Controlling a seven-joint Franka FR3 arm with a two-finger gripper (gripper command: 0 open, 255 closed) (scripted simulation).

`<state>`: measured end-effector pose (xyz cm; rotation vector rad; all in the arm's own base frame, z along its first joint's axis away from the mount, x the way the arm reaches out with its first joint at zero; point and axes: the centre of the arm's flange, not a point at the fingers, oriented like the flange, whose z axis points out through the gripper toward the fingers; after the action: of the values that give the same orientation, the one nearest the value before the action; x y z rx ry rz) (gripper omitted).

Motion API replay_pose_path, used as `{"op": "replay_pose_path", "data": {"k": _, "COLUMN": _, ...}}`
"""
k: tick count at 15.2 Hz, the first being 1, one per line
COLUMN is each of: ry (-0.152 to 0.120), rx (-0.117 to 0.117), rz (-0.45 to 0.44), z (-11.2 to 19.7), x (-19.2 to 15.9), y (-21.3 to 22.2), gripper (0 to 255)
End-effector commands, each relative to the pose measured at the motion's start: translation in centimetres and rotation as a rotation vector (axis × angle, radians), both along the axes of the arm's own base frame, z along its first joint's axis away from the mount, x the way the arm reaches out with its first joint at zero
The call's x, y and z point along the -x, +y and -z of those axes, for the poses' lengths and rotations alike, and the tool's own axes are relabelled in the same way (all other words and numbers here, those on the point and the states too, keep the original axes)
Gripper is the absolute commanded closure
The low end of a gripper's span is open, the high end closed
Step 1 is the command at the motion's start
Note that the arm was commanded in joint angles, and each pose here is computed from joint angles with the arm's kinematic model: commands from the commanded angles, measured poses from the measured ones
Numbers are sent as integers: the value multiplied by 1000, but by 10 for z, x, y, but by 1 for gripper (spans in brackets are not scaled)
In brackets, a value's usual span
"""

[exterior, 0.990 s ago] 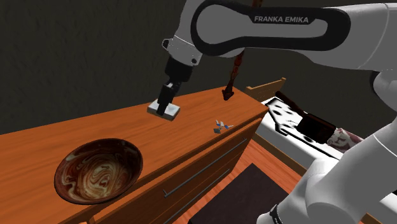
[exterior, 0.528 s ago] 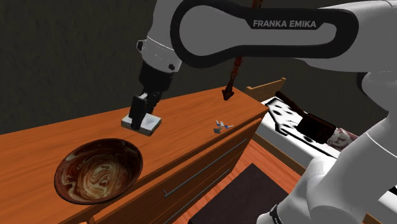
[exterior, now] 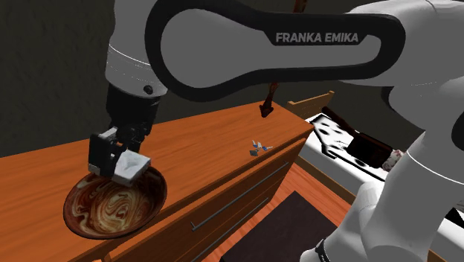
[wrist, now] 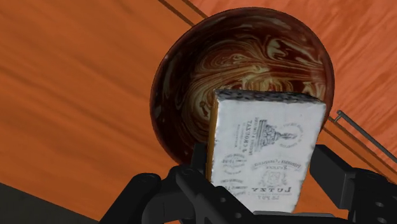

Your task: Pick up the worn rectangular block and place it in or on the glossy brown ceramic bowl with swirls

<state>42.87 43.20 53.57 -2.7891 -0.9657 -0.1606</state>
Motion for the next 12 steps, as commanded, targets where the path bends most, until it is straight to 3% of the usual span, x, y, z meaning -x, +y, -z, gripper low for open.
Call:
{"op": "replay_pose_path", "data": {"k": 1, "ry": 0, "rx": 0, "rz": 2, "z": 4, "x": 7, "y": 14, "gripper": 255}}
{"op": "replay_pose_path", "data": {"k": 12, "ry": 0, "rx": 0, "rz": 2, "z": 62, "x": 7, "y": 14, "gripper": 255}}
